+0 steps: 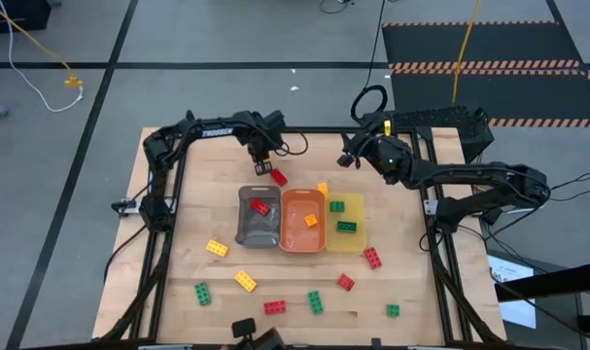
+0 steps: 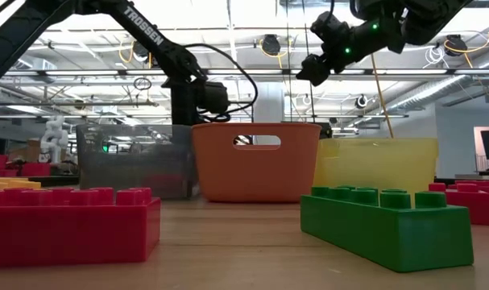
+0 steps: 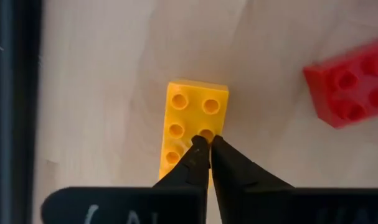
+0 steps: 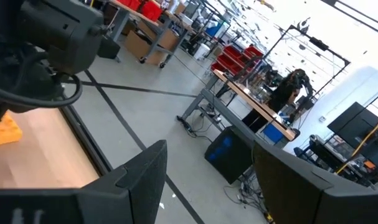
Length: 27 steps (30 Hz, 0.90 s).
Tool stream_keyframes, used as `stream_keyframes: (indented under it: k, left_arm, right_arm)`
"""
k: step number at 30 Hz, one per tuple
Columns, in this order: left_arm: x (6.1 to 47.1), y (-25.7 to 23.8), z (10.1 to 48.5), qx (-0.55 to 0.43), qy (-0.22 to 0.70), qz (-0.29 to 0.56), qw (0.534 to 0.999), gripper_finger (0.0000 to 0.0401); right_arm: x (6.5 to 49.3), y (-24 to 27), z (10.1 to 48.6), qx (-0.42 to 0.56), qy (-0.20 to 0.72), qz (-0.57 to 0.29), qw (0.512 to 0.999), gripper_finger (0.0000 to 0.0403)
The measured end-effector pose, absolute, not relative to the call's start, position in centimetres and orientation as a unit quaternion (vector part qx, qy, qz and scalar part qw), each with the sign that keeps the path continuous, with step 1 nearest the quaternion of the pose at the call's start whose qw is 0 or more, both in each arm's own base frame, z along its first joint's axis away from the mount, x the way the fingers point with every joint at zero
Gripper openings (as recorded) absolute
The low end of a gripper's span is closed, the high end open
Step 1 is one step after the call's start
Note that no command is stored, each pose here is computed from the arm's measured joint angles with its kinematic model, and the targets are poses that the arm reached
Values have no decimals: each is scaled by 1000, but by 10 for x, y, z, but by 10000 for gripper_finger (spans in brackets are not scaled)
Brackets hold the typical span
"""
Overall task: Sort & place blocks by color
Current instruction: Put the yellow game piece into the orange bin
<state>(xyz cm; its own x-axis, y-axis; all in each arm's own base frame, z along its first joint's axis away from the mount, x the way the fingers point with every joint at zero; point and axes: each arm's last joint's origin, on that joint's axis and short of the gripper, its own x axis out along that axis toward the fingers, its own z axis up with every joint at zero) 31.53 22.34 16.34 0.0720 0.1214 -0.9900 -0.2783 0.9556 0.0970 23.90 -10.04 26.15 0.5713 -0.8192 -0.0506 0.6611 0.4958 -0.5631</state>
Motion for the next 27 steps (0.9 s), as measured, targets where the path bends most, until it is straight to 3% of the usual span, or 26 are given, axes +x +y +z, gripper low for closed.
stream_keyframes:
  k: [11,19,22,27]
  left_arm:
    - [302,201,164,-120,736,92,660,16]
    - [299,206,165,-93,750,125,642,21]
    - [301,209,172,-88,750,129,643,48]
    - [308,212,184,-82,735,135,659,142]
  right_arm:
    - [236,-99,261,-251,171,-432,849,226]
    - [236,-99,262,-245,167,-433,852,226]
    - [236,-99,262,-244,166,-433,852,226]
    - [236,-99,262,-244,166,-433,852,226]
